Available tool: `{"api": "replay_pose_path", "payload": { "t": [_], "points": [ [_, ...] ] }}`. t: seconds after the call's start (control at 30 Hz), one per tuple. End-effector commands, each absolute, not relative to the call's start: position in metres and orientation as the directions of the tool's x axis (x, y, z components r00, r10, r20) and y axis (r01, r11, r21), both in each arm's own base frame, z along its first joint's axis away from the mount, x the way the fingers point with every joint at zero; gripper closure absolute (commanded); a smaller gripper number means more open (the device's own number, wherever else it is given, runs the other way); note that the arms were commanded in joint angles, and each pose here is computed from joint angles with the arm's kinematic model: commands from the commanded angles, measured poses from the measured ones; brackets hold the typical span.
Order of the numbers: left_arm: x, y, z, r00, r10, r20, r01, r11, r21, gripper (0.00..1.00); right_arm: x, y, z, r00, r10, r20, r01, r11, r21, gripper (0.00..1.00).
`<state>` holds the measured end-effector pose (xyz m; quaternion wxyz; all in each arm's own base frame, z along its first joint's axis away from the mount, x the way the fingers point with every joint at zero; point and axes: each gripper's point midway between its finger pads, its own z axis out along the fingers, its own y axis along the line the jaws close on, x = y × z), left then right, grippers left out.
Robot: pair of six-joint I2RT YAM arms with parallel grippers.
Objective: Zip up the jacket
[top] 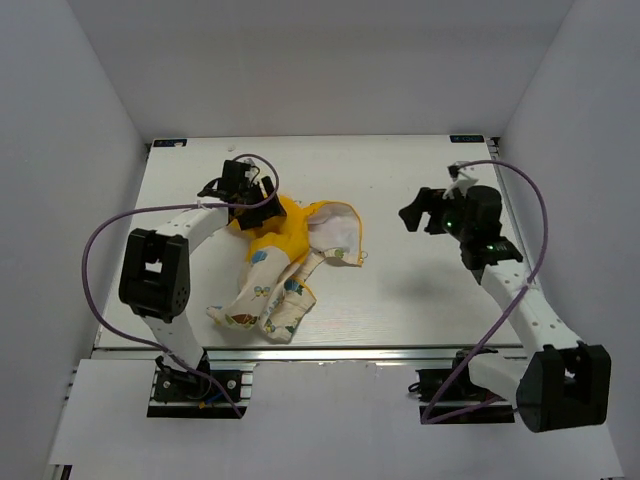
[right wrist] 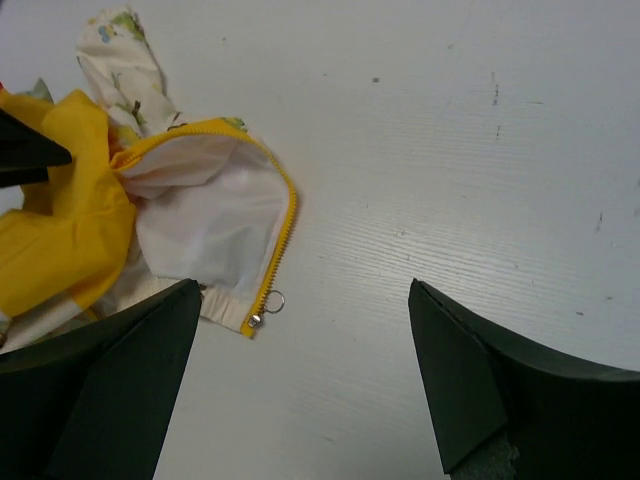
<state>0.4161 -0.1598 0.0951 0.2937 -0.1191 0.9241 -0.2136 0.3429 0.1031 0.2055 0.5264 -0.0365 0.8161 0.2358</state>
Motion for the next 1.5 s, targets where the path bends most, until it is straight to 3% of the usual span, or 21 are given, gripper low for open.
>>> {"api": "replay_pose_path", "payload": {
  "t": [0.0, 0.03, 0.07, 0.17, 0.33, 0.5, 0.8, 0.9, 1.0, 1.1, 1.17, 1.2, 1.23, 1.47],
  "points": [
    [0.434, -0.159, 0.109, -0.782, -0.333, -0.527, -0.068, 0.886, -0.459, 0.18, 0.364, 0.125, 0.227, -0.349, 0.065, -0.935, -0.346, 0.918, 0.193, 0.11],
    [0.435, -0.159, 0.108, -0.782, -0.333, -0.527, -0.072, 0.887, -0.455, 0.29, 0.366, 0.134, 0.227, -0.341, 0.041, -0.939, -0.365, 0.915, 0.173, 0.11],
    [0.437, -0.156, 0.107, -0.777, -0.337, -0.531, -0.082, 0.891, -0.446, 0.58, 0.373, 0.143, 0.217, -0.348, -0.008, -0.937, -0.391, 0.91, 0.137, 0.11],
    [0.438, -0.151, 0.113, -0.756, -0.343, -0.558, -0.092, 0.899, -0.428, 1.0, 0.388, 0.185, 0.215, -0.294, -0.109, -0.949, -0.502, 0.863, 0.057, 0.11],
    [0.433, -0.133, 0.15, -0.648, -0.364, -0.669, -0.087, 0.908, -0.41, 1.0, 0.414, 0.252, 0.219, -0.045, -0.34, -0.939, -0.711, 0.671, -0.209, 0.11],
    [0.418, -0.106, 0.175, -0.554, -0.379, -0.741, -0.139, 0.92, -0.366, 1.0, 0.436, 0.299, 0.193, 0.019, -0.396, -0.918, -0.83, 0.505, -0.235, 0.11],
    [0.403, -0.085, 0.216, -0.454, -0.384, -0.804, -0.171, 0.923, -0.344, 1.0, 0.436, 0.364, 0.123, -0.041, -0.489, -0.871, -0.911, 0.376, -0.169, 0.11],
    [0.403, -0.084, 0.222, -0.438, -0.388, -0.811, -0.175, 0.922, -0.346, 1.0, 0.436, 0.376, 0.108, -0.058, -0.524, -0.85, -0.896, 0.402, -0.186, 0.12],
    [0.404, -0.086, 0.231, -0.422, -0.394, -0.816, -0.161, 0.919, -0.36, 1.0, 0.444, 0.382, 0.098, -0.117, -0.547, -0.829, -0.875, 0.452, -0.175, 0.22],
    [0.406, -0.09, 0.241, -0.406, -0.401, -0.821, -0.128, 0.915, -0.383, 1.0, 0.447, 0.38, 0.097, -0.17, -0.541, -0.824, -0.856, 0.495, -0.149, 0.42],
    [0.406, -0.094, 0.251, -0.394, -0.404, -0.825, -0.101, 0.912, -0.398, 1.0, 0.446, 0.38, 0.113, -0.145, -0.512, -0.847, -0.851, 0.501, -0.158, 0.69],
    [0.405, -0.096, 0.255, -0.392, -0.404, -0.827, -0.089, 0.911, -0.403, 1.0, 0.448, 0.378, 0.121, -0.13, -0.499, -0.857, -0.838, 0.517, -0.174, 0.91],
    [0.405, -0.098, 0.265, -0.372, -0.408, -0.834, -0.065, 0.907, -0.415, 1.0, 0.45, 0.374, 0.128, -0.145, -0.472, -0.87, -0.813, 0.558, -0.168, 1.0],
    [0.378, -0.128, 0.345, -0.234, -0.387, -0.892, 0.251, 0.862, -0.44, 1.0, 0.427, 0.321, 0.229, -0.014, -0.278, -0.961, -0.64, 0.74, -0.205, 1.0]
  ]
}}
